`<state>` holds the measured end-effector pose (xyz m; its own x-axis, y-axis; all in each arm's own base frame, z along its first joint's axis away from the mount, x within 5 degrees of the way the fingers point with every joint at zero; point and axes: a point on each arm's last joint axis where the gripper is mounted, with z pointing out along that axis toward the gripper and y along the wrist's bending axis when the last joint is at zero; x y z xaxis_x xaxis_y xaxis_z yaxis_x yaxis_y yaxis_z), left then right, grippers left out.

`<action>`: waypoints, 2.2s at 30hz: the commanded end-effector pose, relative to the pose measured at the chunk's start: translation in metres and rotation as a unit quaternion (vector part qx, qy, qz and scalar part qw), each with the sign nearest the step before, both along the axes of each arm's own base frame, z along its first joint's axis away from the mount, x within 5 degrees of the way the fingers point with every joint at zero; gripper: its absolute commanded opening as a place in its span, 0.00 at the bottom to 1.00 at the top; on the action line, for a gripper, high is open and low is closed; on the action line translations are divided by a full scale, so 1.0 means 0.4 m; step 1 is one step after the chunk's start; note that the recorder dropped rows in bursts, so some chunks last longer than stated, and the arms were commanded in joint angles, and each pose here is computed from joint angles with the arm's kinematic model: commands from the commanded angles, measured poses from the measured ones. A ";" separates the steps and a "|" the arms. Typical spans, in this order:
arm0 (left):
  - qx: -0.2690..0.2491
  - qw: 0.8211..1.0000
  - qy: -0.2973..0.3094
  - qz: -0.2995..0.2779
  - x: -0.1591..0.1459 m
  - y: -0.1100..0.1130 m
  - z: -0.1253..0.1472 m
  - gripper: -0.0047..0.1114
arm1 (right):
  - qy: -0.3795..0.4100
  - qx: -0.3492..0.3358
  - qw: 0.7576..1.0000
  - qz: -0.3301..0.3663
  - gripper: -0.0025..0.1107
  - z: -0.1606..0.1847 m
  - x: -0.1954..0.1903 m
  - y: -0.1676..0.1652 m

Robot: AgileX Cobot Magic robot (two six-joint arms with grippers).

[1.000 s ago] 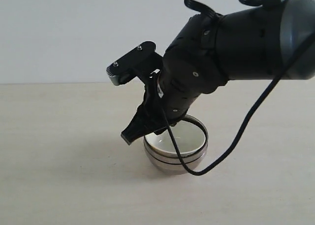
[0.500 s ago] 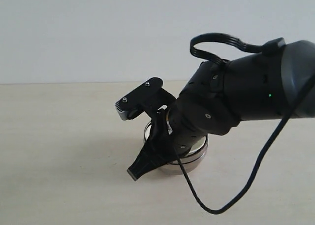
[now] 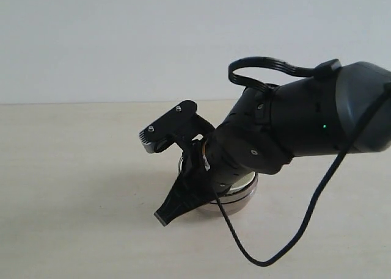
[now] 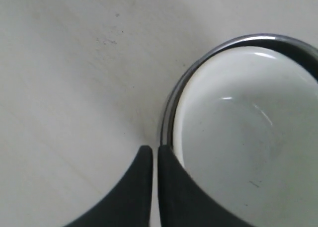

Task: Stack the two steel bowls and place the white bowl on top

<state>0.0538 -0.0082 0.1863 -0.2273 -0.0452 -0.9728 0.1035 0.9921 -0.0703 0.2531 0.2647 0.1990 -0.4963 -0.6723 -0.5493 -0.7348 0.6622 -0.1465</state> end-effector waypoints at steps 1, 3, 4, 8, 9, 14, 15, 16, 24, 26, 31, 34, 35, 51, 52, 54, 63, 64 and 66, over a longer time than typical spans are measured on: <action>0.003 1.000 0.000 0.001 0.000 0.000 -0.003 0.32 | -0.037 0.033 0.999 0.011 0.02 0.054 0.005 0.003; 0.003 1.000 0.000 0.001 0.000 0.000 -0.003 0.32 | -0.036 0.033 0.999 0.010 0.02 0.054 0.005 0.003; 0.003 1.000 0.000 0.001 0.000 0.000 -0.003 0.32 | -0.032 0.027 0.999 0.009 0.02 0.047 0.006 0.003; 0.003 1.000 0.000 0.001 0.000 0.000 -0.003 0.32 | -0.028 -0.008 0.999 0.016 0.02 0.005 0.016 0.005; 0.003 1.000 0.000 0.001 0.000 0.000 -0.003 0.32 | -0.028 -0.015 0.999 0.016 0.02 -0.007 0.019 0.006; 0.003 1.000 0.000 0.001 0.000 0.000 -0.003 0.32 | -0.035 -0.027 0.999 0.007 0.02 -0.019 0.026 0.003; 0.003 1.000 0.000 0.001 0.000 0.000 -0.003 0.32 | -0.035 -0.026 0.999 0.007 0.02 -0.017 0.026 0.003; 0.003 1.000 0.000 0.001 0.000 0.000 -0.003 0.32 | -0.036 -0.025 0.999 0.007 0.02 -0.015 0.026 0.003; 0.003 1.000 0.000 0.001 0.000 0.000 -0.003 0.32 | -0.049 -0.020 0.999 0.009 0.02 0.010 0.024 -0.002; 0.003 1.000 0.000 0.001 0.000 0.000 -0.003 0.32 | -0.057 -0.013 0.998 0.010 0.02 0.027 0.021 -0.004; 0.003 1.000 0.000 0.001 0.000 0.000 -0.003 0.32 | -0.095 0.011 0.995 0.017 0.02 0.102 0.010 -0.018; 0.003 1.000 0.000 0.001 0.000 0.000 -0.003 0.32 | -0.130 0.001 0.991 0.005 0.02 0.145 0.015 -0.046; 0.003 1.000 0.000 0.001 0.000 0.000 -0.003 0.32 | -0.135 0.006 0.991 -0.022 0.02 0.154 0.023 -0.061; 0.003 1.000 0.000 0.001 0.000 0.000 -0.003 0.32 | -0.097 0.085 0.978 -0.166 0.02 0.078 0.096 -0.193; 0.003 1.000 0.000 0.001 0.000 0.000 -0.003 0.32 | -0.093 0.083 0.978 -0.165 0.02 0.067 0.099 -0.190; 0.003 1.000 0.000 0.001 0.000 0.000 -0.003 0.32 | -0.087 0.083 0.980 -0.159 0.02 0.050 0.104 -0.182; 0.003 1.000 0.000 0.001 0.000 0.000 -0.003 0.32 | -0.068 0.051 0.988 -0.130 0.02 -0.032 0.122 -0.163; 0.003 1.000 0.000 0.001 0.000 0.000 -0.003 0.32 | -0.068 0.051 0.988 -0.130 0.02 -0.032 0.122 -0.163; 0.003 1.000 0.000 0.001 0.000 0.000 -0.003 0.32 | -0.069 0.047 0.988 -0.129 0.02 -0.035 0.122 -0.164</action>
